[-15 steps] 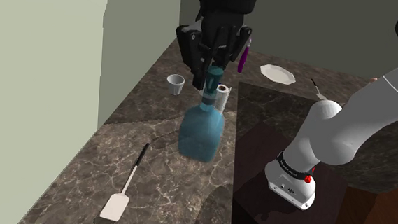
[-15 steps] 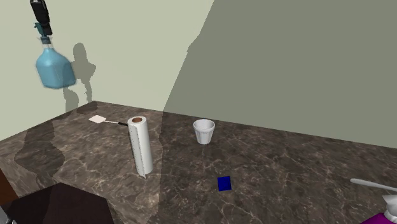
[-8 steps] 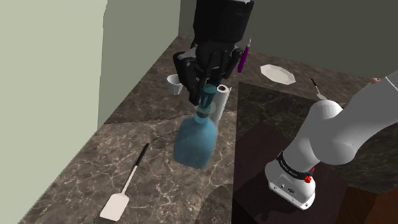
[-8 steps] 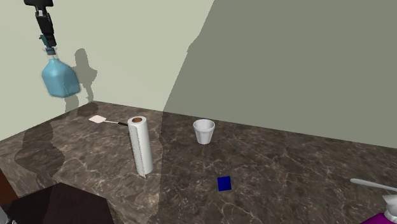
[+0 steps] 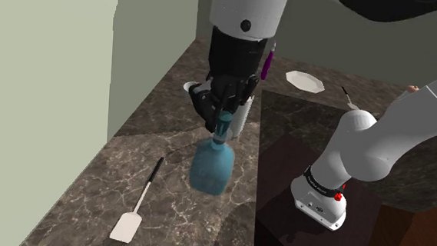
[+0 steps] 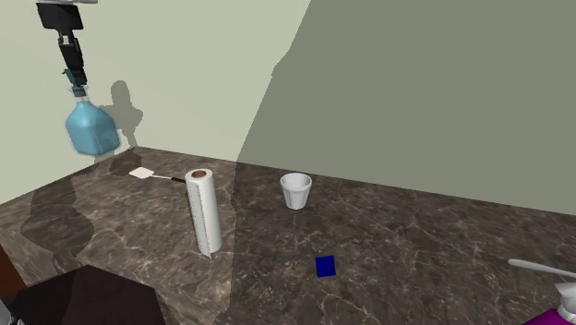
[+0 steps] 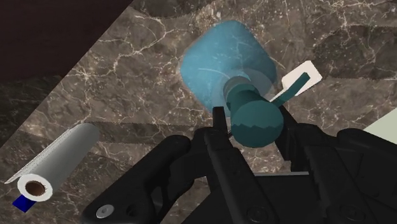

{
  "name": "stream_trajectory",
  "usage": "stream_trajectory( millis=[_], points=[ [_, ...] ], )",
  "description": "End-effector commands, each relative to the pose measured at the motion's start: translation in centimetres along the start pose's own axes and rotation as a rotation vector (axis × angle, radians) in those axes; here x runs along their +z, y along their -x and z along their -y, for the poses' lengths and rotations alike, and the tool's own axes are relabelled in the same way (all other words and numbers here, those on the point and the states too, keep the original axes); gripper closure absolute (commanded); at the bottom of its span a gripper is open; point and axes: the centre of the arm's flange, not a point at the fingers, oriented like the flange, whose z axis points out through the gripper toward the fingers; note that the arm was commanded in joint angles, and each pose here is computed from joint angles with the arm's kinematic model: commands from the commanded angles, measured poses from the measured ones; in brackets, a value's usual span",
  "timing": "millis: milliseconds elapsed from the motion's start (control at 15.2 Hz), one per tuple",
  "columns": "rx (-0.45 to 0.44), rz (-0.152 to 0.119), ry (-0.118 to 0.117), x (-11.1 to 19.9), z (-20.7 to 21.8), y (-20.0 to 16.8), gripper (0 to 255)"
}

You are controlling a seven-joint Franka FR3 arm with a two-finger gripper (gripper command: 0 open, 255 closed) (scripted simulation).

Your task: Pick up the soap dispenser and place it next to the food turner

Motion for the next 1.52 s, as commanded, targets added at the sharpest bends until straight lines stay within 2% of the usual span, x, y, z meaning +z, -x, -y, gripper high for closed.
stream_trajectory(
  millis=[0,1452],
  points=[
    [0.0,-0.001,-0.001,1.1,-0.1,0.0,255],
    [0.0,-0.001,-0.001,12.7,-0.6,-0.2,255]
  ],
)
